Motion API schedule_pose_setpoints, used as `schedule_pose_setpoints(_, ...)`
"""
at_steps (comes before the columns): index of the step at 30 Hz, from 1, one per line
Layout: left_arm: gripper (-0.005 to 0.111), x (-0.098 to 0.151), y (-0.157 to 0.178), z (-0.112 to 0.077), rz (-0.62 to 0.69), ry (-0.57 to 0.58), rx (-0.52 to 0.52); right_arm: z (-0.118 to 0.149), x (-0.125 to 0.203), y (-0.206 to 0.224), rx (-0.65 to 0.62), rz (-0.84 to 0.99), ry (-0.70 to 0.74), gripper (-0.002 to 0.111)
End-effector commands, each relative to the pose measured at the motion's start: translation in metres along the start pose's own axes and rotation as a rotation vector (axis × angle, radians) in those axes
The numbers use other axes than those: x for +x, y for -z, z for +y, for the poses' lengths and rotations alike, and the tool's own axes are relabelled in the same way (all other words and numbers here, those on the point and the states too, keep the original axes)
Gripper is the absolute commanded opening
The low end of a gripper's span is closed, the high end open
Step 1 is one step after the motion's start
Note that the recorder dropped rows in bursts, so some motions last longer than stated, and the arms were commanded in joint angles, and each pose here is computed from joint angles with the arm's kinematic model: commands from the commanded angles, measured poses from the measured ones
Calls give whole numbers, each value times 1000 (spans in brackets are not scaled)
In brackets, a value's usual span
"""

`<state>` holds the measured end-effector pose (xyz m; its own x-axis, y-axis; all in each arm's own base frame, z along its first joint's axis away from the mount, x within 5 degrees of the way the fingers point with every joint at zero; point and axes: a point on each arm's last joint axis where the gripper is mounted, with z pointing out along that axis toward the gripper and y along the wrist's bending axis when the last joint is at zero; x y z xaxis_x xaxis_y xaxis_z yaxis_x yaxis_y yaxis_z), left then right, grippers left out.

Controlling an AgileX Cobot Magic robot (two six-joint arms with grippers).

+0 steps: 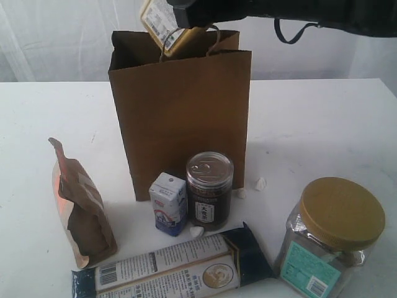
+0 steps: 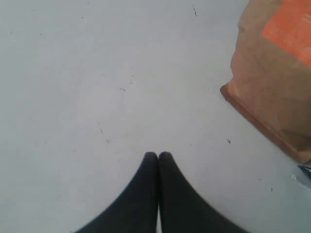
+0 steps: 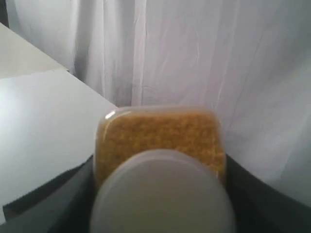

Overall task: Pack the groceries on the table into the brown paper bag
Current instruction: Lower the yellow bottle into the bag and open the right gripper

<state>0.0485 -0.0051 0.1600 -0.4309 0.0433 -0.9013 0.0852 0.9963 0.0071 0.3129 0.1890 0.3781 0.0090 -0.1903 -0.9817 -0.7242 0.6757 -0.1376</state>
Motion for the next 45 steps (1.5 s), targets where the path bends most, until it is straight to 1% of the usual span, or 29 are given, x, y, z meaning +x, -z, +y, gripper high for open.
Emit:
schedule_pose_setpoints(1, 0, 4, 0, 0, 32, -5, 8, -1, -6, 5, 22, 5, -69, 0)
schedule_pose_setpoints(3, 0, 4, 0, 0, 32, -5, 8, 1, -4, 5, -1, 28, -31, 0)
schedule_pose_setpoints(6, 0, 4, 0, 0, 32, -5, 8, 1, -1, 7, -1, 70, 9, 0)
schedule_pose_setpoints(9, 0, 4, 0, 0, 32, -5, 8, -2, -2, 11, 37, 98, 93, 0)
schedule_pose_setpoints(11, 0, 4, 0, 0, 32, -5, 8, -6, -5, 13, 84, 87, 99, 0)
schedule_pose_setpoints(18, 0, 4, 0, 0, 32, -5, 8, -15, -6, 14, 174, 74, 103, 0)
schedule_pose_setpoints(21, 0, 4, 0, 0, 32, -5, 8, -14, -6, 14, 170, 75, 103, 0)
schedule_pose_setpoints(24, 0, 4, 0, 0, 32, -5, 8, -11, -5, 13, 136, 80, 97, 1)
schedule_pose_setpoints(27, 0, 4, 0, 0, 32, -5, 8, -8, -4, 13, 104, 86, 95, 7)
schedule_pose_setpoints(35, 0, 4, 0, 0, 32, -5, 8, -7, -4, 13, 95, 87, 95, 27)
schedule_pose_setpoints(42, 0, 4, 0, 0, 32, -5, 8, -5, -4, 13, 62, 93, 93, 53)
schedule_pose_setpoints(43, 0, 4, 0, 0, 32, -5, 8, -4, -3, 13, 59, 93, 93, 55)
schedule_pose_setpoints(45, 0, 4, 0, 0, 32, -5, 8, -4, -4, 13, 59, 93, 91, 56)
